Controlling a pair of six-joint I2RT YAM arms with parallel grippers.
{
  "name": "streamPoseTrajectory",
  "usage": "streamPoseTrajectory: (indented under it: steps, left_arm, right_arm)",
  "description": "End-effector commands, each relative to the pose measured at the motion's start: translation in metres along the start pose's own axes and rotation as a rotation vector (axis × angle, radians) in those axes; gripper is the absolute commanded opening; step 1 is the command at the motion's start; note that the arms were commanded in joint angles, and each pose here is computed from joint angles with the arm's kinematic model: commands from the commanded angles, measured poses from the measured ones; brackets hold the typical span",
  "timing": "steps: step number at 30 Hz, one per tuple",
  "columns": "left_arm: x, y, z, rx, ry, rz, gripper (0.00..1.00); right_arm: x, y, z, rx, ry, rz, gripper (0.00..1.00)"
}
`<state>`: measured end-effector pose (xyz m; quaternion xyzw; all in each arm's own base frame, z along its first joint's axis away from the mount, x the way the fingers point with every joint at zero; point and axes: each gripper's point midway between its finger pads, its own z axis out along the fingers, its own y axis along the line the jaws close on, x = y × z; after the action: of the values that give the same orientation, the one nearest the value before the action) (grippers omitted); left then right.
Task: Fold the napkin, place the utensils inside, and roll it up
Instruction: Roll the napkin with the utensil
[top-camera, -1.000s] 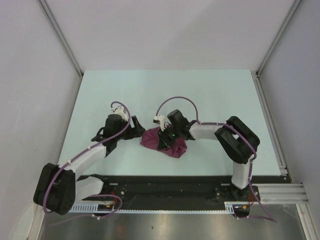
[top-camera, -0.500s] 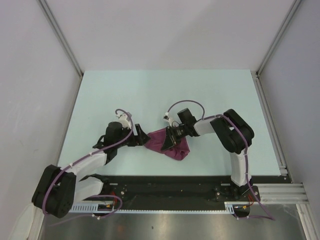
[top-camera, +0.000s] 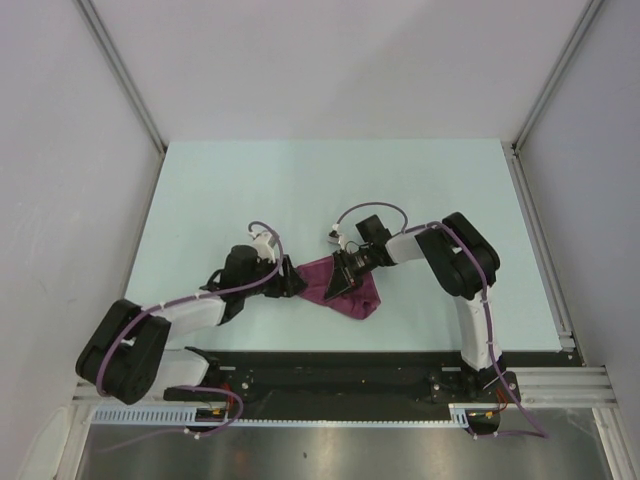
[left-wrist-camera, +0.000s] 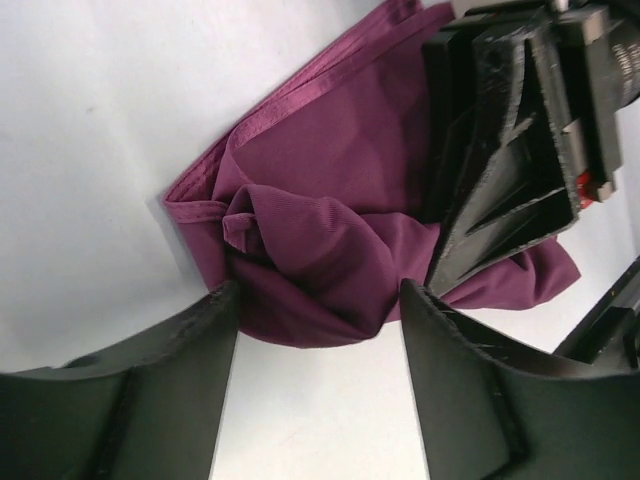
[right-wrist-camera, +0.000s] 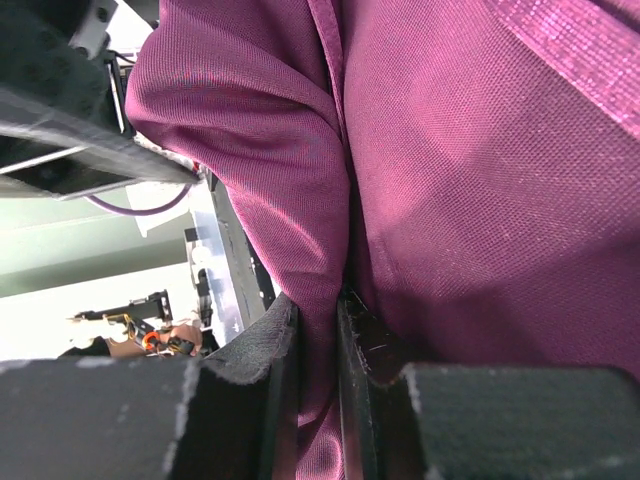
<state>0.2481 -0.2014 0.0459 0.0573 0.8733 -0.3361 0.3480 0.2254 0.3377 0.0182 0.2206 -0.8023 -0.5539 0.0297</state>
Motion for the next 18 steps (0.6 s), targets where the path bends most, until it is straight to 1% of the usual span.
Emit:
streamPoseTrajectory:
  steps: [1, 2, 3, 6, 8, 9, 11, 12, 13, 14, 15, 16, 17, 18]
  left_arm:
    - [-0.023, -0.015, 0.012, 0.049, -0.052, 0.059, 0.62]
    - [-0.025, -0.016, 0.015, 0.049, -0.056, 0.062, 0.59]
    - [-0.026, -0.015, 0.016, 0.045, -0.055, 0.061, 0.54]
    - [-0.027, -0.009, 0.021, 0.018, -0.053, 0.062, 0.46]
    - [-0.027, -0.006, 0.024, 0.005, -0.045, 0.061, 0.42]
    - [-0.026, -0.003, 0.025, -0.012, -0.039, 0.057, 0.34]
    - [-0.026, 0.001, 0.028, -0.034, -0.026, 0.051, 0.24]
    - [-0.022, 0.005, 0.028, -0.058, 0.0, 0.044, 0.15]
    - [-0.019, 0.01, 0.03, -0.083, 0.015, 0.038, 0.11]
    - [-0.024, 0.009, 0.032, -0.089, 0.016, 0.042, 0.07]
    - [-0.018, 0.014, 0.032, -0.111, 0.051, 0.037, 0.0]
    - [-0.014, 0.016, 0.034, -0.121, 0.073, 0.037, 0.0]
    - [-0.018, 0.014, 0.036, -0.119, 0.078, 0.04, 0.0]
    - [-0.015, 0.016, 0.036, -0.125, 0.098, 0.037, 0.0]
  right_arm:
    - [0.026, -0.043, 0.001, 0.141, 0.039, 0.123, 0.05]
    - [0.026, -0.043, 0.001, 0.139, 0.039, 0.119, 0.06]
    - [0.025, -0.041, 0.001, 0.14, 0.039, 0.114, 0.06]
    - [0.022, -0.039, -0.003, 0.15, 0.035, 0.092, 0.08]
    - [0.022, -0.034, -0.005, 0.153, 0.039, 0.085, 0.12]
    - [0.02, -0.034, -0.006, 0.166, 0.034, 0.078, 0.14]
    - [0.014, -0.022, -0.013, 0.177, 0.02, 0.041, 0.3]
    - [0.012, -0.021, -0.016, 0.199, 0.01, 0.028, 0.36]
    - [0.005, -0.006, -0.023, 0.206, -0.011, -0.015, 0.46]
    - [0.003, -0.001, -0.026, 0.218, -0.023, -0.035, 0.51]
    - [-0.002, 0.002, -0.032, 0.255, -0.047, -0.06, 0.56]
    - [-0.004, 0.007, -0.036, 0.276, -0.059, -0.075, 0.62]
    - [-0.011, 0.022, -0.044, 0.294, -0.091, -0.133, 0.64]
    - [-0.015, 0.02, -0.05, 0.362, -0.116, -0.16, 0.65]
